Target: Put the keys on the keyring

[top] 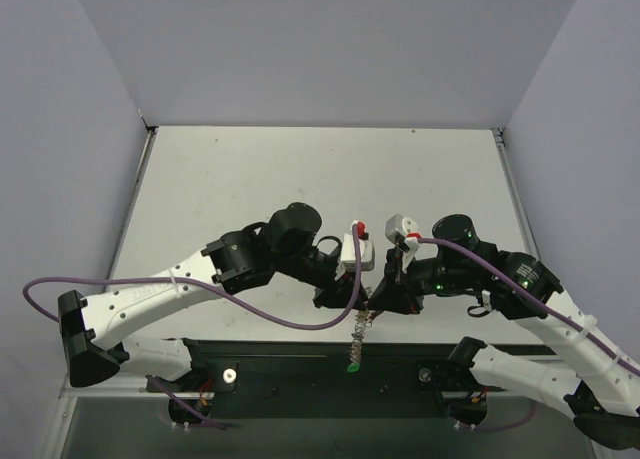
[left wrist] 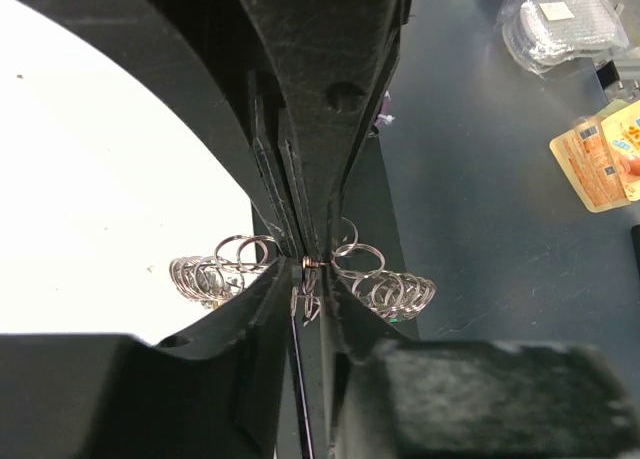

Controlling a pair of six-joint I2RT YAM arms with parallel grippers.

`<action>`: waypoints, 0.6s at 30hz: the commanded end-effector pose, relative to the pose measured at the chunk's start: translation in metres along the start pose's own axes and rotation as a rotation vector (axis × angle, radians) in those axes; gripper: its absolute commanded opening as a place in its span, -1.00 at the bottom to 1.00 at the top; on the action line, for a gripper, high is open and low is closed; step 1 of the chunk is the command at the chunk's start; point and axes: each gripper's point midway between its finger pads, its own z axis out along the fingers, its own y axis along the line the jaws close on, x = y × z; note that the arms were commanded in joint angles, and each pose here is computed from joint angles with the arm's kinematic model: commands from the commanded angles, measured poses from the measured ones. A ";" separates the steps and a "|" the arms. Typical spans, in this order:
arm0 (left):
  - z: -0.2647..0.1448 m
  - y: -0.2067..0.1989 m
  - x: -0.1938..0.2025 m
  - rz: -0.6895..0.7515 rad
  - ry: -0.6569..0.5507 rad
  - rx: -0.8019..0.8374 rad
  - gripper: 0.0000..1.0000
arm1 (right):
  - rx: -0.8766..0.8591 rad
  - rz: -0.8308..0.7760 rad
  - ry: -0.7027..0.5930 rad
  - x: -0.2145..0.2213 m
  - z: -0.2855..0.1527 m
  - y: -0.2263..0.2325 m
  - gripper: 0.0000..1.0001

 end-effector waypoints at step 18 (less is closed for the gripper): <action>0.005 0.002 -0.015 0.018 -0.095 0.001 -1.00 | 0.057 -0.096 -0.160 -0.034 -0.015 0.000 -0.82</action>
